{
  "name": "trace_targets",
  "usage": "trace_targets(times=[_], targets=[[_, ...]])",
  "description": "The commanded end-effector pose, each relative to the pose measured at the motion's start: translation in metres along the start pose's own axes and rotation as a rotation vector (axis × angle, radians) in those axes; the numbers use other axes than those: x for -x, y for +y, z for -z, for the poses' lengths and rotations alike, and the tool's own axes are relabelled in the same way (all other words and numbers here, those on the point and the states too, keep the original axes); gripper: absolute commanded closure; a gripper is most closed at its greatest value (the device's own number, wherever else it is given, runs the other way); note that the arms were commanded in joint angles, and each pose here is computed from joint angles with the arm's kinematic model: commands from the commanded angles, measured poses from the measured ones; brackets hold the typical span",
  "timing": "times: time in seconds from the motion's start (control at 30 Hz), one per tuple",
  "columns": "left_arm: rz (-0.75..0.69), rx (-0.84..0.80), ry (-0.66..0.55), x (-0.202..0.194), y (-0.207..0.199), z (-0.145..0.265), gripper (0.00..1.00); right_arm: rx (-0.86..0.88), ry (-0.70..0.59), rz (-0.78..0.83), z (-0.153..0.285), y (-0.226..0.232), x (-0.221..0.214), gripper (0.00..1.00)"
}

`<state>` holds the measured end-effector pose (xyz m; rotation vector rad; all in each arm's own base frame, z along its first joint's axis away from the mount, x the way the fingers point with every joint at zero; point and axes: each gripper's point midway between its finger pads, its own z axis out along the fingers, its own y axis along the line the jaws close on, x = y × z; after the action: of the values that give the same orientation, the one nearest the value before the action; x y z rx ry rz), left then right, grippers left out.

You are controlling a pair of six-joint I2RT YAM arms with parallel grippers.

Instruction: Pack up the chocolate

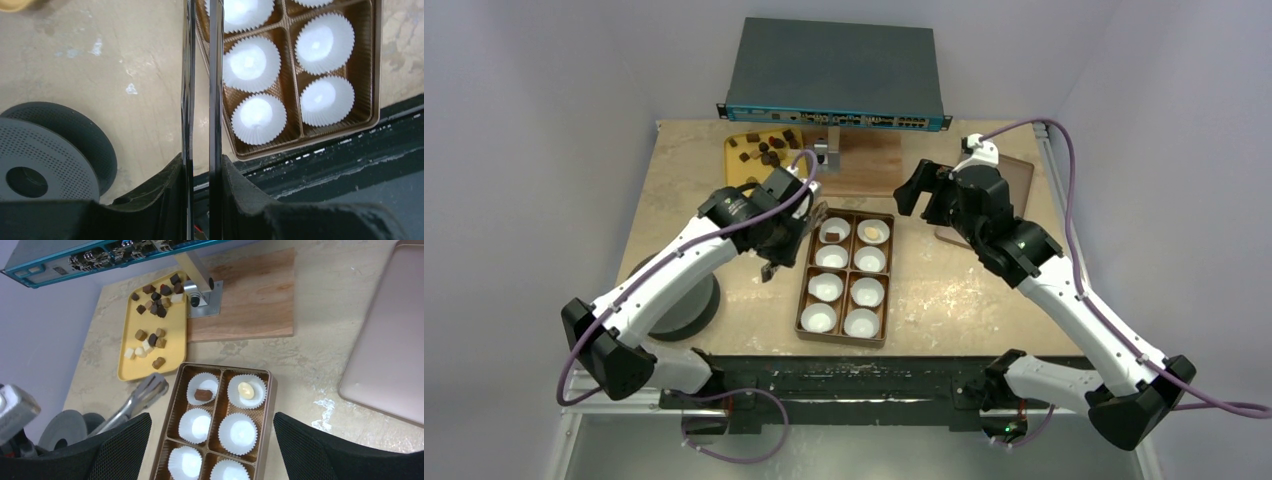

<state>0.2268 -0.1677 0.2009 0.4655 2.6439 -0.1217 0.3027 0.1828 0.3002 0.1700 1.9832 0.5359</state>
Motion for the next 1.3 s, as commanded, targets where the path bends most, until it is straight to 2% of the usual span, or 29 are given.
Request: trace_targets(times=[0.0, 0.33, 0.53, 0.83, 1.27], targets=[[0.003, -0.055, 0.036, -0.025, -0.018, 0.006, 0.83, -0.006, -0.031, -0.017, 0.005, -0.001, 0.007, 0.12], [-0.037, -0.099, 0.117, -0.053, -0.048, -0.017, 0.82, -0.009, -0.022, -0.022, 0.003, -0.004, 0.002, 0.11], [-0.037, -0.101, 0.129, -0.054, -0.053, -0.029, 0.82, -0.008, -0.020, -0.023, 0.003, -0.003, 0.001, 0.11], [-0.041, -0.037, 0.135, -0.051, -0.048, -0.044, 0.77, -0.012, -0.021, -0.023, 0.002, -0.004, 0.002, 0.11], [-0.052, -0.011, 0.123, -0.049, -0.041, -0.036, 0.67, -0.006, -0.018, -0.021, 0.002, -0.002, 0.002, 0.12]])
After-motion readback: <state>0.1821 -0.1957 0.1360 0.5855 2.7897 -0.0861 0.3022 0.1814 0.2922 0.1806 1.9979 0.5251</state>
